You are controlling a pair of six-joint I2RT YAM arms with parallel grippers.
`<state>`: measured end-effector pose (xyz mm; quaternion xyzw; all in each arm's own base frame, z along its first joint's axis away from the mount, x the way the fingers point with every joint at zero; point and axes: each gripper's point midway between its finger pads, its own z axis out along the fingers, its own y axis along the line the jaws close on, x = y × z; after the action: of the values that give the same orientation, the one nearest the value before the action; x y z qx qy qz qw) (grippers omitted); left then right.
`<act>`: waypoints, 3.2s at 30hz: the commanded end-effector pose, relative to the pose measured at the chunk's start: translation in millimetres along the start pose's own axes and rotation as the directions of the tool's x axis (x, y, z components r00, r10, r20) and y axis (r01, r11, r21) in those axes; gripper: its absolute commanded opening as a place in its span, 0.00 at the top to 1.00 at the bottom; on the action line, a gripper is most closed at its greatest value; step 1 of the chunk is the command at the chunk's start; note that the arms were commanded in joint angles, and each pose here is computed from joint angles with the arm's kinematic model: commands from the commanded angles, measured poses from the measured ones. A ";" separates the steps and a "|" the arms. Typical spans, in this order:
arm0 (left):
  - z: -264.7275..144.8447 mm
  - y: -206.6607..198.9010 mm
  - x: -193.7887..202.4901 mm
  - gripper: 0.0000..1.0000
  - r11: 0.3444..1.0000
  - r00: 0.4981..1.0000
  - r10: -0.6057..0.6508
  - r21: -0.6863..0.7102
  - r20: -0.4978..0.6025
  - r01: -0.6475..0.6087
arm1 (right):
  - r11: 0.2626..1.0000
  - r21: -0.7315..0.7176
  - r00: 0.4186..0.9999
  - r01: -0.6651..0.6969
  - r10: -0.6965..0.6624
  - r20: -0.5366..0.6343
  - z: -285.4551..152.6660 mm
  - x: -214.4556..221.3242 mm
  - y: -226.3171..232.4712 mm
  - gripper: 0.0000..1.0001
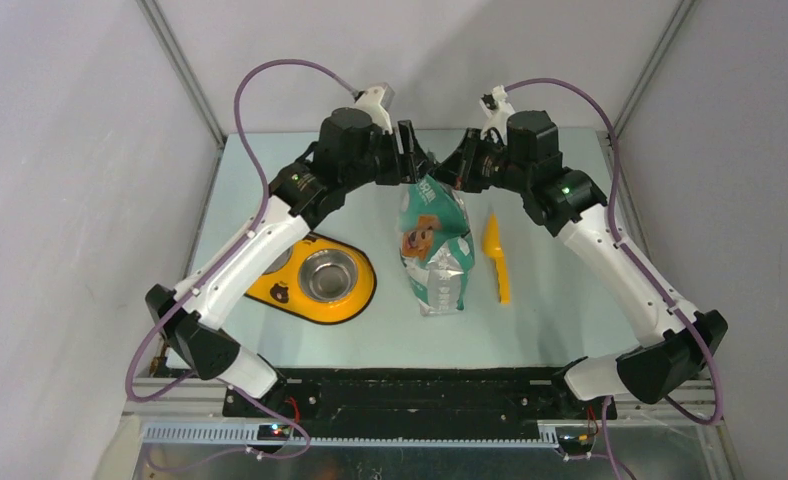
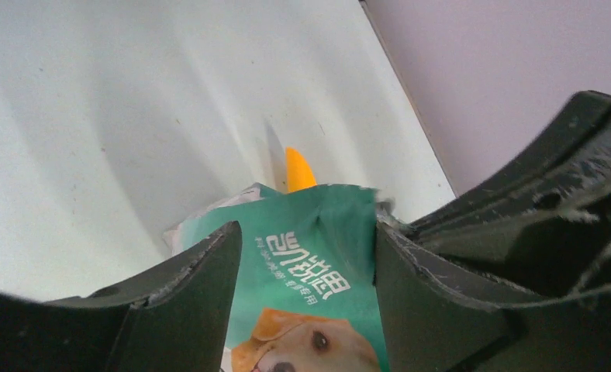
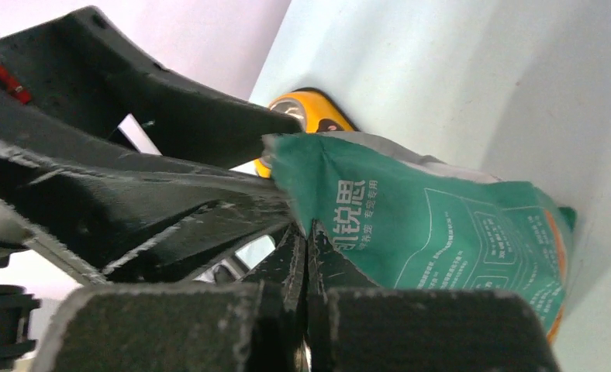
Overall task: Serve the pet food
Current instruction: Open the pet food bag at the center of the board.
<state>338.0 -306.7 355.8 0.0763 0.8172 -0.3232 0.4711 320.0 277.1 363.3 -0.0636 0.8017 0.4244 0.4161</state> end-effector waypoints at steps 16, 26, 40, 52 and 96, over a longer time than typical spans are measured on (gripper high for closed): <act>10.4 28.3 72.8 1.00 0.962 0.960 0.168 -0.177 -0.224 -0.210 | 0.902 0.279 0.904 0.330 -0.388 0.183 -52.8 -56.7 21.8 1.00; -20.5 70.5 29.7 1.00 0.829 0.922 0.339 -0.405 -0.187 -0.387 | 0.537 0.595 0.697 0.598 -0.714 -0.056 -65.1 -97.9 -28.4 1.00; -21.2 4.6 -4.3 1.00 0.931 0.944 0.327 -0.157 -0.043 -0.330 | 0.798 0.401 0.892 0.450 -0.421 -0.163 -19.6 -10.9 -37.3 0.58; -28.3 30.1 -17.5 1.00 0.900 0.935 0.356 -0.264 -0.013 -0.346 | 0.753 0.541 0.927 0.374 -0.285 -0.245 -73.7 11.9 -73.6 1.00; 31.4 -48.7 71.0 0.23 0.996 0.954 0.074 -0.020 -0.290 -0.084 | 0.960 0.187 0.956 0.207 -0.240 0.171 -79.1 -8.0 7.3 1.00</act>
<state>304.0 -367.5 315.1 0.1365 0.8685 -0.3016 0.3689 284.0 204.5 336.6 -0.0642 0.8427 0.2340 0.4806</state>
